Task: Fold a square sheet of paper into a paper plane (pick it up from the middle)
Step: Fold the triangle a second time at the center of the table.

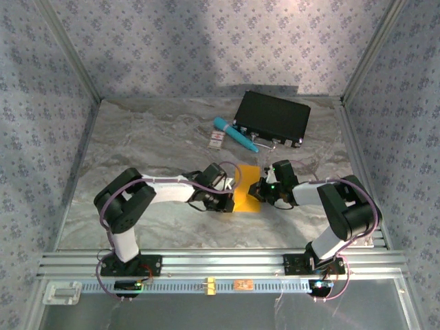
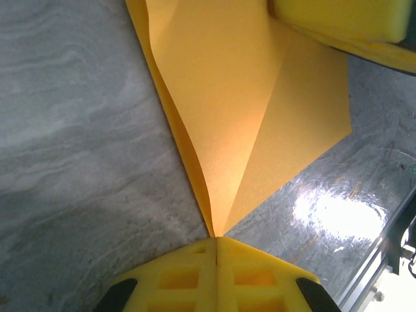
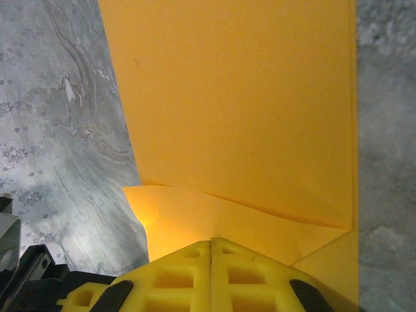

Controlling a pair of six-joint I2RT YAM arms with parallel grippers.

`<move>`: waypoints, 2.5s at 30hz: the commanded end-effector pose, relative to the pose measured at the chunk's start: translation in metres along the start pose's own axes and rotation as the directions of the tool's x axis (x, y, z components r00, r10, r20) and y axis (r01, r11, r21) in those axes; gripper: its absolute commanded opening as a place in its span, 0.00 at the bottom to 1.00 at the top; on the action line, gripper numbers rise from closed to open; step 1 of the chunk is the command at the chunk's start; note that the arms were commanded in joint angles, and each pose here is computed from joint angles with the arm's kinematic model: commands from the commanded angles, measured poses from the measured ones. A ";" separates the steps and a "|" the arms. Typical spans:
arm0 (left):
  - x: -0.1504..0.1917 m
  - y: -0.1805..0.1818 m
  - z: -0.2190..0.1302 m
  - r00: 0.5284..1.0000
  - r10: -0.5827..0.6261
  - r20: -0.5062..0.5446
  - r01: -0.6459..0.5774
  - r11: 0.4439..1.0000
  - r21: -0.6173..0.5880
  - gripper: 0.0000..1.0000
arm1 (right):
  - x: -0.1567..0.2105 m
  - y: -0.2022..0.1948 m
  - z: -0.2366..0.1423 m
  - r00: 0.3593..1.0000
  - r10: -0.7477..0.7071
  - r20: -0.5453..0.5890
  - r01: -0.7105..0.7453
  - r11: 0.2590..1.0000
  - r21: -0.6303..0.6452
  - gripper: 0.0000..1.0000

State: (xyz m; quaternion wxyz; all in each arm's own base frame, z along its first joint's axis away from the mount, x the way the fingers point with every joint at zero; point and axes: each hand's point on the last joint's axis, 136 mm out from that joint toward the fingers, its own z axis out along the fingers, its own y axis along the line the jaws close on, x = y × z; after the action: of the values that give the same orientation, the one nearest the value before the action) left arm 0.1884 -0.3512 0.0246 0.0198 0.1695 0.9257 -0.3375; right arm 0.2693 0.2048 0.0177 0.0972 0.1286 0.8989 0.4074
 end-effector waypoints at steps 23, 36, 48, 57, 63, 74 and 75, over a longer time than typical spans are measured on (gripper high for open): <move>-0.024 0.020 0.022 0.998 -0.061 0.028 0.062 0.997 -0.038 0.00 | -0.002 0.006 -0.007 0.999 -0.040 0.017 0.039 0.999 0.033 0.00; -0.020 0.027 0.023 0.996 -0.081 0.032 0.082 0.995 -0.058 0.00 | 0.024 0.001 0.006 0.998 -0.048 -0.049 0.052 0.996 0.072 0.00; -0.015 0.032 0.025 0.996 -0.086 0.014 0.087 0.994 -0.071 0.00 | -0.036 -0.024 -0.017 0.994 0.052 0.092 -0.058 0.996 0.066 0.00; -0.015 0.020 0.019 0.996 -0.082 0.031 0.084 0.995 -0.059 0.00 | -0.053 -0.002 -0.047 0.987 0.004 0.161 -0.005 1.000 0.007 0.01; -0.036 -0.010 -0.008 0.993 -0.034 0.114 0.036 0.999 -0.016 0.03 | -0.024 0.000 -0.058 0.988 -0.043 0.145 0.032 0.996 0.078 0.05; -0.070 -0.021 -0.015 0.993 0.074 0.095 -0.070 0.997 -0.038 0.06 | 0.020 -0.008 -0.059 0.994 -0.028 0.106 0.014 0.991 0.136 0.21; -0.072 -0.019 -0.013 0.993 0.077 0.094 -0.073 0.996 -0.042 0.06 | 0.022 -0.008 -0.058 0.995 -0.028 0.101 0.014 0.991 0.133 0.22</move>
State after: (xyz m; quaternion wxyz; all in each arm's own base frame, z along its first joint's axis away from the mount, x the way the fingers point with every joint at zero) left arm 0.2524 -0.3824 0.0714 0.1013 0.1688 0.9176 -0.3454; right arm 0.2400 0.1702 0.0549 0.1509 0.1301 0.9133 0.3553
